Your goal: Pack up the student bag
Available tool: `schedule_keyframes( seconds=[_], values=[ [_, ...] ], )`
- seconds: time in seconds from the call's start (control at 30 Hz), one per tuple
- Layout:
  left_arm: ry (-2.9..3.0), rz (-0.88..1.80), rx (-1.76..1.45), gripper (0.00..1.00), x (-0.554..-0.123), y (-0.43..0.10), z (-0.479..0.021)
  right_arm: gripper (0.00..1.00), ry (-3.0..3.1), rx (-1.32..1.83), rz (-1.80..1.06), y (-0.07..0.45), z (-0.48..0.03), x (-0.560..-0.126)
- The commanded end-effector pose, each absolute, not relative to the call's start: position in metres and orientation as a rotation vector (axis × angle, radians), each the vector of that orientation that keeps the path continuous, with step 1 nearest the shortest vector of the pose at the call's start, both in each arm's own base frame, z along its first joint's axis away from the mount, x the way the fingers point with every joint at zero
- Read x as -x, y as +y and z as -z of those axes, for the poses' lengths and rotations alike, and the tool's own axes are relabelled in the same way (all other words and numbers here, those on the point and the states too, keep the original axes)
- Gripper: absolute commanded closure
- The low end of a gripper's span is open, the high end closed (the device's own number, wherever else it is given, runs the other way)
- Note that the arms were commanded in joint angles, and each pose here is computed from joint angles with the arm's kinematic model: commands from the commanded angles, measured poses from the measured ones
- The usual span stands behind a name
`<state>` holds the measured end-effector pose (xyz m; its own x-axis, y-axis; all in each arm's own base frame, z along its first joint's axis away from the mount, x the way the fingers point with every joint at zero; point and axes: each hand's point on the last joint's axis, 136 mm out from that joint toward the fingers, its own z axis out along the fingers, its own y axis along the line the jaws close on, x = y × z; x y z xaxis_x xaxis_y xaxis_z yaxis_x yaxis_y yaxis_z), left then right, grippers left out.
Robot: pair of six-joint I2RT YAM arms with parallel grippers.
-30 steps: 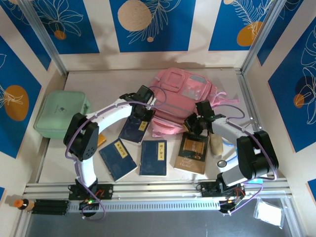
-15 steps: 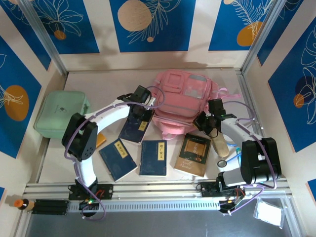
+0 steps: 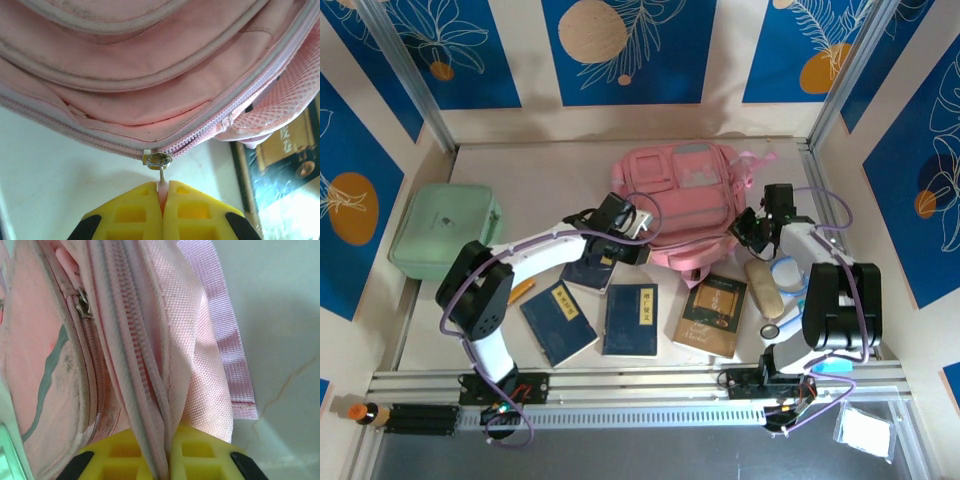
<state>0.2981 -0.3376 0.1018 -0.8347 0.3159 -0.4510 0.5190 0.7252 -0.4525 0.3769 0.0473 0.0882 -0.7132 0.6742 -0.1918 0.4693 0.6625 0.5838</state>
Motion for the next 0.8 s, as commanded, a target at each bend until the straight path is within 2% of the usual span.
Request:
schedule_keyframes(
  seconds=[0.0,0.07,0.13,0.27,0.53,0.77],
  values=[
    [2.539,0.945,-0.577,1.00,-0.313,-0.366,-0.114,0.76,2.361,-0.857,-0.654,0.030,-0.122,-0.411],
    [2.528,0.973,-0.561,1.00,-0.319,-0.374,-0.115,0.56,2.330,-0.933,-0.566,0.015,-0.122,-0.403],
    [2.512,1.004,-0.570,1.00,-0.320,-0.384,-0.115,0.49,2.317,-1.019,-0.478,0.001,-0.122,-0.387],
    [2.519,1.029,-0.594,1.00,-0.317,-0.395,-0.109,0.44,2.351,-1.102,-0.487,0.003,-0.126,-0.359],
    [2.557,1.020,-0.631,1.00,-0.309,-0.405,-0.093,0.34,2.426,-1.319,-0.838,0.071,-0.100,-0.301],
    [2.566,1.020,-0.658,1.00,-0.303,-0.413,-0.089,0.30,2.483,-1.335,-0.991,0.124,-0.093,-0.295]
  ],
)
